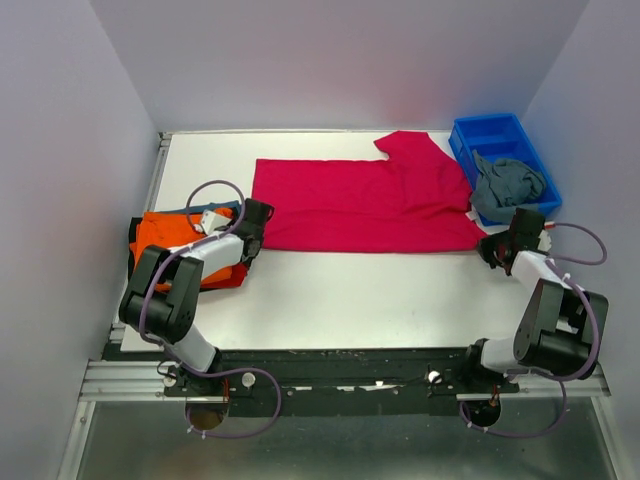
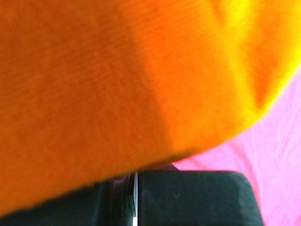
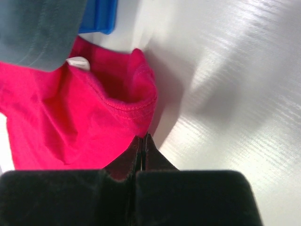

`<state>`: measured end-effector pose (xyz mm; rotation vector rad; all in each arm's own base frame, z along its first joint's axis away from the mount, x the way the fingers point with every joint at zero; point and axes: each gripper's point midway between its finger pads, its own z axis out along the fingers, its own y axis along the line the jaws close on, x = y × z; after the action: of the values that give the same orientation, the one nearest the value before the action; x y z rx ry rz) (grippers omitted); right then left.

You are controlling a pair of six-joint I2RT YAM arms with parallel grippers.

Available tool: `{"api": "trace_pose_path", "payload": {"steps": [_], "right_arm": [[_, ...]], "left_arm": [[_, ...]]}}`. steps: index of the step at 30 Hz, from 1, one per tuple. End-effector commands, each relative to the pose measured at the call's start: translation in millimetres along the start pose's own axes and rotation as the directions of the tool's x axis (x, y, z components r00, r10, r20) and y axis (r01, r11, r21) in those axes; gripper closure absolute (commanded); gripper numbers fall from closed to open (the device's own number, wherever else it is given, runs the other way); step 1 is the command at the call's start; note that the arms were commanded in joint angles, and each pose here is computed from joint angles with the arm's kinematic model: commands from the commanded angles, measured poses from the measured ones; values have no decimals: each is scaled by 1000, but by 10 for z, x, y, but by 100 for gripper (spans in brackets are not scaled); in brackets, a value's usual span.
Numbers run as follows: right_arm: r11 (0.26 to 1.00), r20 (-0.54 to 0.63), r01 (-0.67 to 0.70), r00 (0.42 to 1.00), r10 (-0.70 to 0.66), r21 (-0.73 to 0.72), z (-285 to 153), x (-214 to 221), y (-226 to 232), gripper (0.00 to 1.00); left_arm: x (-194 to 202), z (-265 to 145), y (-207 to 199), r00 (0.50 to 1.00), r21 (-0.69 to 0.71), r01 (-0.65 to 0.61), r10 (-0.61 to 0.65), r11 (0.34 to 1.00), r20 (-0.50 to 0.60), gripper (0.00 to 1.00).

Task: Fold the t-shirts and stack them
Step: Fold the flattened tshirt in 1/3 of the way

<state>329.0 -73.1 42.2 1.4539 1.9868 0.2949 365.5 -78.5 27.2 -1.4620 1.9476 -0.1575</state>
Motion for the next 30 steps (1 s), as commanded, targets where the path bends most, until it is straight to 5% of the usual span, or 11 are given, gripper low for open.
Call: {"api": "trace_pose_path", "payload": {"steps": [1,11,18,25,30], "right_arm": [[998,-6,-14,1000,13,-67,-206,-21,137,99],[925,72,34,997,-7,-378,-1426,-557,1285,99],[925,155,59,988,-1,-374,-1915,-564,1103,99],[787,340,247,939,-51,-566,-2995,-852,1676,99],[744,288,242,955,-70,-623,-3133,-1037,2175,99]], "left_arm": [[-301,-179,-65,995,17,-32,30,999,93,100],[-1162,-1159,-832,971,170,-31,-11,985,240,100],[-1283,-1450,-587,971,218,-44,-10,975,238,100],[-1844,-2254,-1013,941,377,-75,-60,923,333,100],[-2241,-2584,-1518,917,403,-75,-96,912,387,100]]}}
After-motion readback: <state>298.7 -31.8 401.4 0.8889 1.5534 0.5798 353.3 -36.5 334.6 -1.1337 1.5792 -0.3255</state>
